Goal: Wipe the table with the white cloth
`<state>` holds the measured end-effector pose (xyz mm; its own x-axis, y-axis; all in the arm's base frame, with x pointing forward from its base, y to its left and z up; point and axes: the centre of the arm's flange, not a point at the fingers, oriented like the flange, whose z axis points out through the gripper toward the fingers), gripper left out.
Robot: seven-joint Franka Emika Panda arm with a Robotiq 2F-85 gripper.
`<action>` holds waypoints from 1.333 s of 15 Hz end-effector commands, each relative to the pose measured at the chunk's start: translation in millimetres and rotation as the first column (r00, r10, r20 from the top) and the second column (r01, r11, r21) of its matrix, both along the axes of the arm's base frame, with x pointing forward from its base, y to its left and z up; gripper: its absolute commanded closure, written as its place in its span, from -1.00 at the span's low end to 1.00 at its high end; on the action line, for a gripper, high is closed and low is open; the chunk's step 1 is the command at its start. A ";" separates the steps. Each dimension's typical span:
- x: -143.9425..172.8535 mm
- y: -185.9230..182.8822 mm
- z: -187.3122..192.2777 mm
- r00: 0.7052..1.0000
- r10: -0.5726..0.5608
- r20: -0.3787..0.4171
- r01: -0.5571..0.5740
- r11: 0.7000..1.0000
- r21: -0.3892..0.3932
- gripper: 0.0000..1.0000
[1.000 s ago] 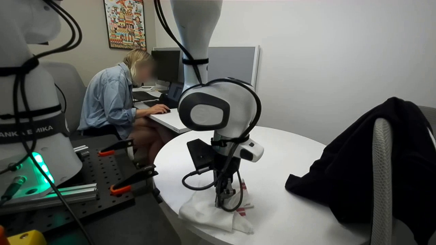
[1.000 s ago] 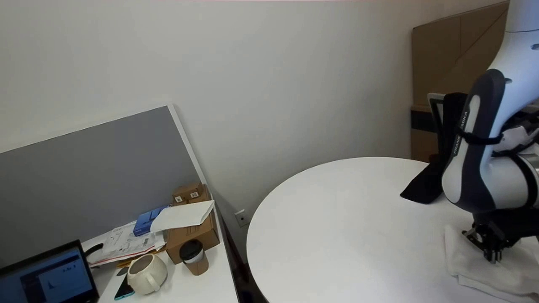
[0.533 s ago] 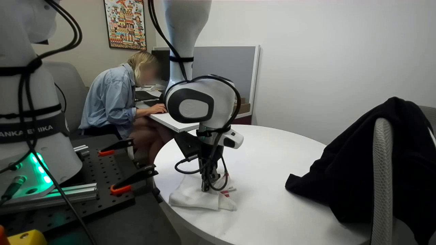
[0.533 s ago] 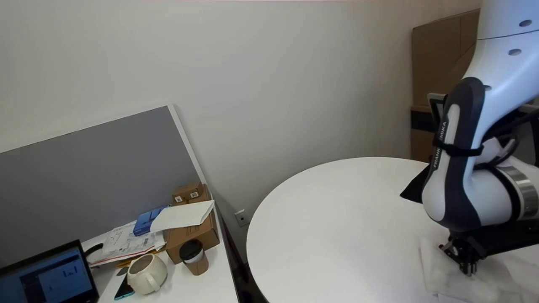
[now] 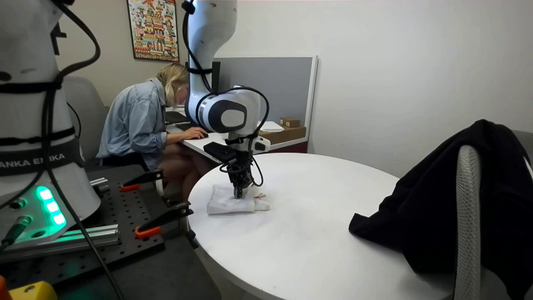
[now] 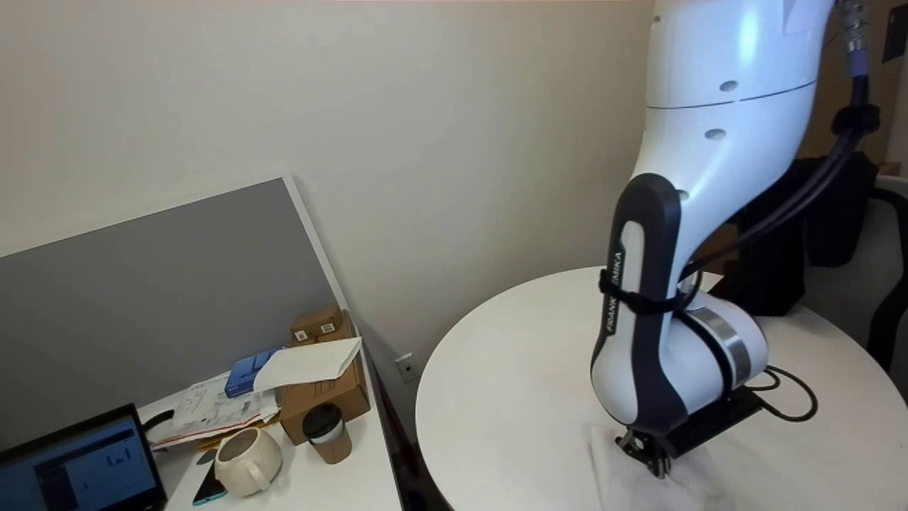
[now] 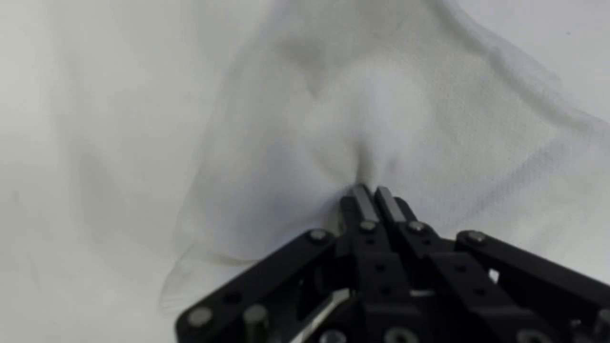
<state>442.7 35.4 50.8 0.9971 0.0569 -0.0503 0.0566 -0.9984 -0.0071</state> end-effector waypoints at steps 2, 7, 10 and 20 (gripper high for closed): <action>50.3 52.1 -21.9 0.998 0.038 -0.045 -0.041 0.997 -0.060 0.98; 103.6 65.4 -23.8 0.996 0.028 -0.086 -0.038 0.993 -0.114 0.98; 126.7 44.6 -20.6 0.996 -0.007 -0.094 -0.005 0.992 -0.125 0.98; 137.9 -114.9 -2.2 0.971 -0.236 -0.045 0.229 0.965 -0.126 0.98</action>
